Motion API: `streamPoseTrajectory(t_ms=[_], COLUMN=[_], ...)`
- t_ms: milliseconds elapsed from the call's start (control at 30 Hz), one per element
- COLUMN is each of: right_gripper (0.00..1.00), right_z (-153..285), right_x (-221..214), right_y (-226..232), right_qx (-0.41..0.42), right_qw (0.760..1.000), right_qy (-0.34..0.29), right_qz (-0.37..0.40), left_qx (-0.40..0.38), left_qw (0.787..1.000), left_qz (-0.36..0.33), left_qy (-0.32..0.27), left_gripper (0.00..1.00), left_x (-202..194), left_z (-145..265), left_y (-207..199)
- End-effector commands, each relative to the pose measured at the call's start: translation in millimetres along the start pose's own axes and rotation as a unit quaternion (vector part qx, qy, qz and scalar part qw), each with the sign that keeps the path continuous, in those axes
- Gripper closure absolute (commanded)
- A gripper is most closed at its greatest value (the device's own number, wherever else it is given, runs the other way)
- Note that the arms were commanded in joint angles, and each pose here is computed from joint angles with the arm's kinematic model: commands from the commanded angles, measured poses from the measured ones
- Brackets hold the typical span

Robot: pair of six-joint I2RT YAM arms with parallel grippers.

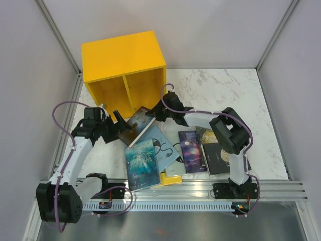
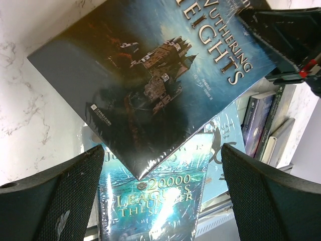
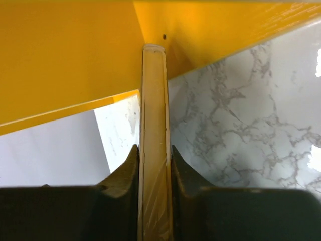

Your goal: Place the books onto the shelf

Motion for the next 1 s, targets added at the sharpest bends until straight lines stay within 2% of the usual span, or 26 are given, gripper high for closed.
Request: streamPoseTrajectory(t_ms=[0, 33, 233, 433, 667, 967], right_gripper=[0.96, 1.0, 1.0, 1.0, 1.0, 1.0], right_z=[-2, -1, 25, 76, 143, 202], right_x=[10, 10, 14, 1, -16, -35], right_y=[5, 7, 23, 33, 65, 120], right_qx=[0.007, 0.007, 0.016, 0.04, 0.115, 0.219], right_qw=[0.999, 0.999, 0.998, 0.996, 0.989, 0.968], right_qy=[-0.033, -0.034, -0.035, -0.019, 0.005, 0.058], right_qz=[0.025, 0.028, 0.059, 0.076, 0.089, 0.105], left_qx=[-0.013, -0.013, -0.014, -0.03, -0.082, -0.158], left_qw=[1.0, 1.0, 1.0, 0.999, 0.994, 0.981], left_qz=[-0.022, -0.023, -0.026, -0.035, -0.063, -0.102], left_qy=[0.008, 0.008, 0.002, -0.006, -0.016, -0.039], left_gripper=[0.01, 0.01, 0.01, 0.0, 0.0, 0.0], left_x=[-3, -3, 0, 1, 10, 29], left_z=[2, 2, 6, 12, 25, 44], left_y=[-3, -2, -5, -13, -37, -75])
Point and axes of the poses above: each gripper's point midway between its finger pads, its own z axis back along the fingers, its own y axis along the line the jaws close on, x = y × z, the point moved 1 cm from there along z, back along the fingers, and after that the axes turned 4 degrees about -z, right-handed, at the moved point
